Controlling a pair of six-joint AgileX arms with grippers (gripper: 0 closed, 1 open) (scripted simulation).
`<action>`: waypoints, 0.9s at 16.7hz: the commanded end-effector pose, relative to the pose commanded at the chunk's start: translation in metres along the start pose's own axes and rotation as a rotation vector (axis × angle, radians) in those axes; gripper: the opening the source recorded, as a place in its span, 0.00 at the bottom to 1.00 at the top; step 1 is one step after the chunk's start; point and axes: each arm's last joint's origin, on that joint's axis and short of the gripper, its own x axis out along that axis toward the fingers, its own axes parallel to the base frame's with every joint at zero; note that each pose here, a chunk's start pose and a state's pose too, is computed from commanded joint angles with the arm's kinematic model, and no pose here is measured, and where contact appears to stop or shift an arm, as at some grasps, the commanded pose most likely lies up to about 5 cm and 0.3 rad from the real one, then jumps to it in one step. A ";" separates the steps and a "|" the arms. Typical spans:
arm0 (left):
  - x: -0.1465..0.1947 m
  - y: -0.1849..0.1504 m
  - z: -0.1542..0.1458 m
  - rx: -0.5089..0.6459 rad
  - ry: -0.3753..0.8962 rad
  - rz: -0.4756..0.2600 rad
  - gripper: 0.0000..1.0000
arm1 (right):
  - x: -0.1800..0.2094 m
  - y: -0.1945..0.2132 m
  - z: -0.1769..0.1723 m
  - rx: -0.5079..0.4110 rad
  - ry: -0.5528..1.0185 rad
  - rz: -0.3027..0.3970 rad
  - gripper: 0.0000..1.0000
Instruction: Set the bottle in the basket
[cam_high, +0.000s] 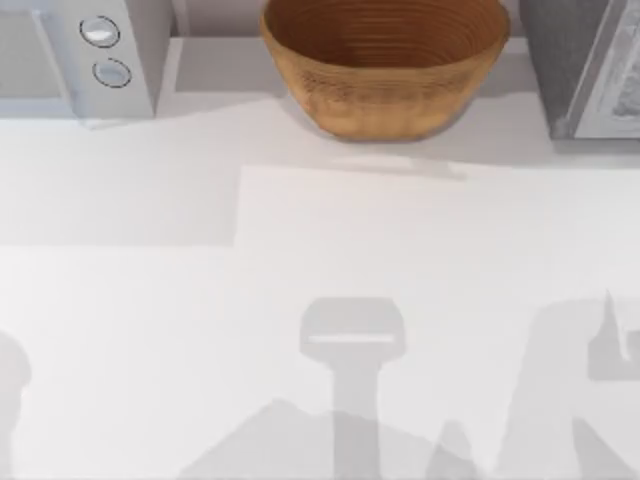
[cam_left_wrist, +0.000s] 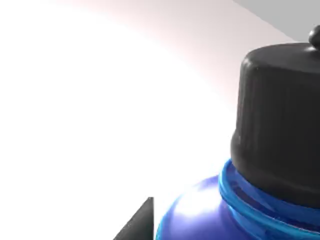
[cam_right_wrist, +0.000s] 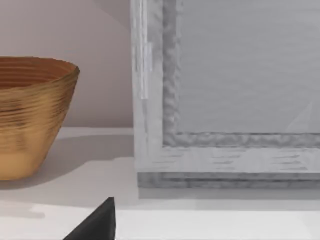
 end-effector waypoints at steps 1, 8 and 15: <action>0.015 -0.049 0.047 -0.046 -0.138 -0.098 0.00 | 0.000 0.000 0.000 0.000 0.000 0.000 1.00; -0.112 -0.365 0.139 -0.265 -0.533 -0.982 0.00 | 0.000 0.000 0.000 0.000 0.000 0.000 1.00; -0.269 -0.388 -0.056 0.019 -0.274 -1.586 0.00 | 0.000 0.000 0.000 0.000 0.000 0.000 1.00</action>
